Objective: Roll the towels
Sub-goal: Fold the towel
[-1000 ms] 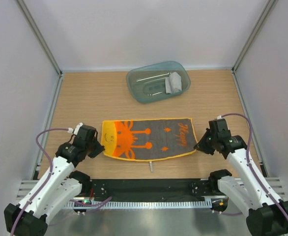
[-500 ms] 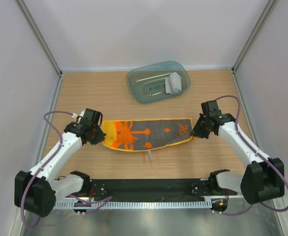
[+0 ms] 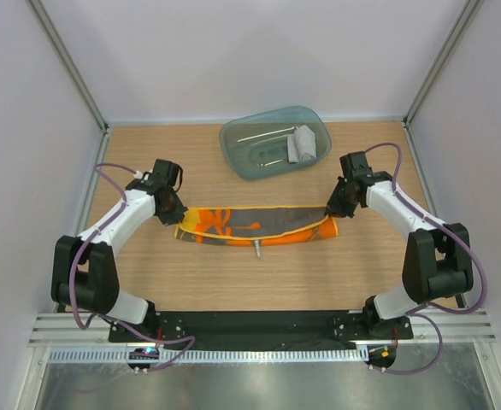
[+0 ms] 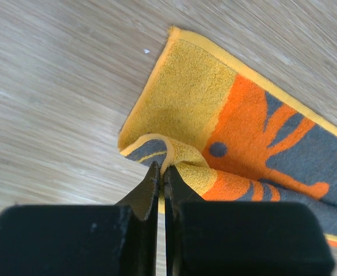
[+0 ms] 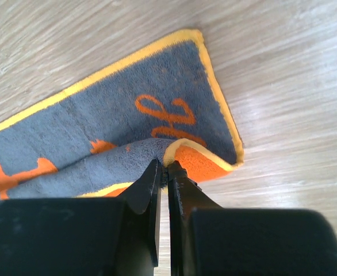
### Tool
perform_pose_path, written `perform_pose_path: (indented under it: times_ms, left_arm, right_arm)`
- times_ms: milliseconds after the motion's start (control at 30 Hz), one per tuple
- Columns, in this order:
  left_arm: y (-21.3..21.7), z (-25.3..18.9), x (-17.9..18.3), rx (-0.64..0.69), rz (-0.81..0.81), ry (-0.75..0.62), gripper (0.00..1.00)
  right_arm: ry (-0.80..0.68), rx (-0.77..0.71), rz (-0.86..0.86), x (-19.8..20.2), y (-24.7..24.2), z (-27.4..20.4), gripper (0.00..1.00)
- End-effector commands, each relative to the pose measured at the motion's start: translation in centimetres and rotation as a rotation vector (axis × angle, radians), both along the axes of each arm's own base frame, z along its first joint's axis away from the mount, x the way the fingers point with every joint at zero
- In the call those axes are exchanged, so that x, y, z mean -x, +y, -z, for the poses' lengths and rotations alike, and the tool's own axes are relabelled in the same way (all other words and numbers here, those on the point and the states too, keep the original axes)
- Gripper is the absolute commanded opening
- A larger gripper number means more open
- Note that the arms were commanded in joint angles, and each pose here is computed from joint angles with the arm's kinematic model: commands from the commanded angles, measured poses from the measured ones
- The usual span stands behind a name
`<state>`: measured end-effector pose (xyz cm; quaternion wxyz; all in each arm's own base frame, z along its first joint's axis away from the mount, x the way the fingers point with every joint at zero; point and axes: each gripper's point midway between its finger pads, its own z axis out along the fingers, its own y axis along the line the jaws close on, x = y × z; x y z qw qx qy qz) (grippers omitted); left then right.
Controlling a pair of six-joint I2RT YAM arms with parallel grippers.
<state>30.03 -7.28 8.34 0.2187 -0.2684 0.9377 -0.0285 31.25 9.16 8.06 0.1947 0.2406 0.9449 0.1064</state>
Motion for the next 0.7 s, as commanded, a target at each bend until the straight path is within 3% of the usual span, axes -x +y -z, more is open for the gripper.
perform_pose_path:
  times_ms: [0,400,500,533,567,633,667]
  left_arm:
    - [0.0,-1.0,-1.9,0.0,0.02,-0.037,0.0]
    - [0.9,0.9,-3.9,-0.009,-0.023,0.029,0.0]
    - [1.0,2.3,-3.9,0.003,-0.032,0.078,0.04]
    - [1.0,3.1,-3.9,0.004,-0.033,0.101,0.09]
    - [1.1,3.4,-3.9,0.005,-0.035,0.114,0.25]
    - [1.7,4.0,-3.7,0.005,-0.052,0.141,0.35]
    - [1.9,4.2,-3.7,0.01,-0.057,0.146,0.47]
  right_arm:
    - [-0.073,0.007,-0.011,-2.7,-0.2,-1.6,0.01]
    - [-0.023,-0.014,-0.003,-4.3,-0.9,0.2,0.01]
    - [-0.003,-0.023,-0.006,-4.8,-0.6,1.0,0.16]
    - [0.008,-0.023,-0.003,-4.8,-0.7,1.4,0.29]
    - [0.01,-0.025,-0.006,-4.9,-0.6,1.5,0.37]
    - [0.018,-0.024,-0.004,-5.2,-0.7,1.8,0.57]
    - [0.017,-0.022,-0.001,-5.4,-0.8,1.9,0.61]
